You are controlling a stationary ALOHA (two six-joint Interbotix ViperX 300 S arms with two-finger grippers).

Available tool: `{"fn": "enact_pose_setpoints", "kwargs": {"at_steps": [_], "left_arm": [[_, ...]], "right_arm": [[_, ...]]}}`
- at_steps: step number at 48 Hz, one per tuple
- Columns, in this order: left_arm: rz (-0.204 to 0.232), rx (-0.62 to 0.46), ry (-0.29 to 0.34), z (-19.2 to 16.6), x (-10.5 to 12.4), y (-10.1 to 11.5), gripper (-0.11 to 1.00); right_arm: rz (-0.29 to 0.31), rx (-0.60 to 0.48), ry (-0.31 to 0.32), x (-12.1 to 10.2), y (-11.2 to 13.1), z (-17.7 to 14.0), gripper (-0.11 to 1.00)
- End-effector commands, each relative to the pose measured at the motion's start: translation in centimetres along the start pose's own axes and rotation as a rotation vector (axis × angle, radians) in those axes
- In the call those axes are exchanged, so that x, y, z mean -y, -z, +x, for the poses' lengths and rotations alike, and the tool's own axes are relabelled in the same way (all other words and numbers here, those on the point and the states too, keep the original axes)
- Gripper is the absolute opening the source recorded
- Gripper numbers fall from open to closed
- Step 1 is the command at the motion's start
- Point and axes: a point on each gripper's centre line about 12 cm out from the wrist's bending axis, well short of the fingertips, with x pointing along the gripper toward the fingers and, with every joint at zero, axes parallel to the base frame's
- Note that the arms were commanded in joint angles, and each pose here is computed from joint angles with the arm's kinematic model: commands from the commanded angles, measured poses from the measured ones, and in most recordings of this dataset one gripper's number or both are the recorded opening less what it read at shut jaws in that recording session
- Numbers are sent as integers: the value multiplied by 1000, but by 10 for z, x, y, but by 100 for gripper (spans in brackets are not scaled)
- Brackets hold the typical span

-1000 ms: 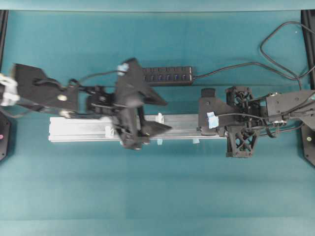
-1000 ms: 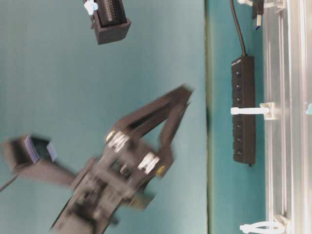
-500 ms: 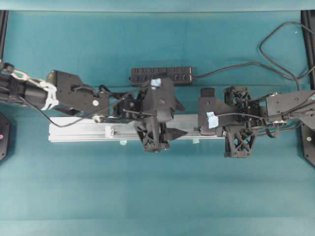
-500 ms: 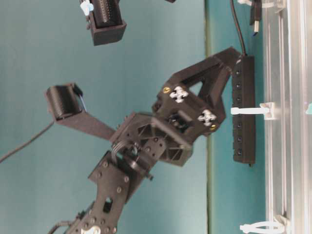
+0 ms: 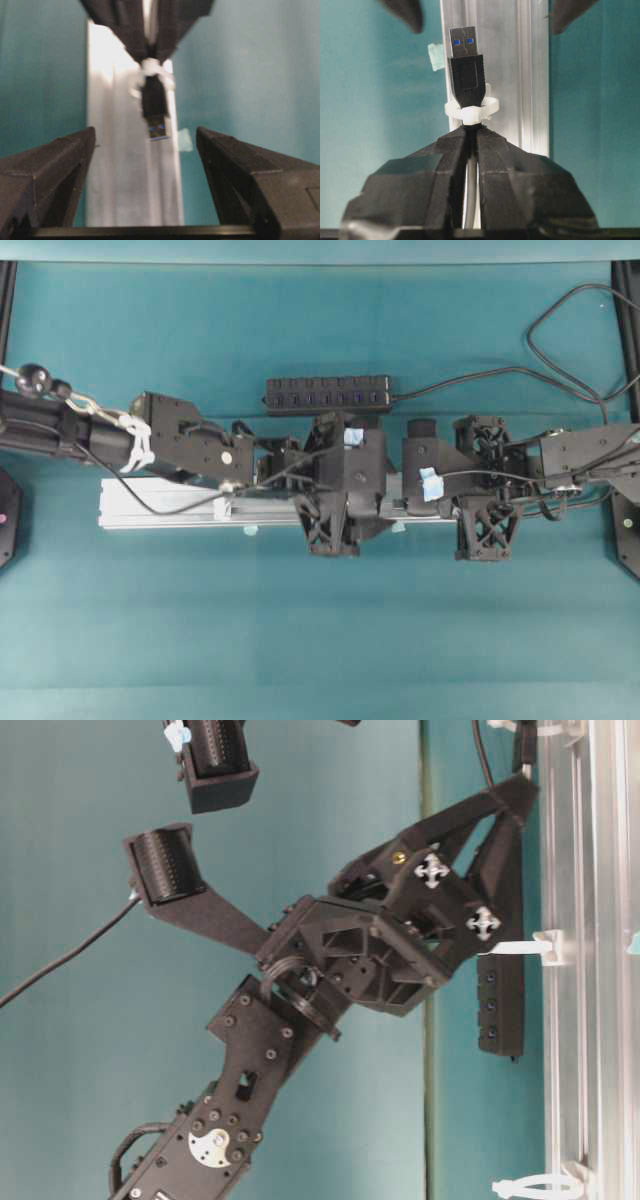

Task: Pass the USB cable through three rings with both arms.
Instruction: 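Grasp the USB plug emerging from the ring with the left gripper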

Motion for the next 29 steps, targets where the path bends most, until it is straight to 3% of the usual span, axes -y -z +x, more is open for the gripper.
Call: {"fn": "enact_pose_setpoints", "kwargs": {"at_steps": [1, 12, 29], "left_arm": [[-16, 14, 4, 1, 2, -5, 88], [-78, 31, 3, 7, 2, -6, 87], [-87, 35, -1, 15, 0, -7, 83]], "right_arm": [[7, 26, -1, 0, -6, -4, -8], [6, 34, -2, 0, -7, -3, -8], [7, 34, -2, -1, -7, -2, -8]]}}
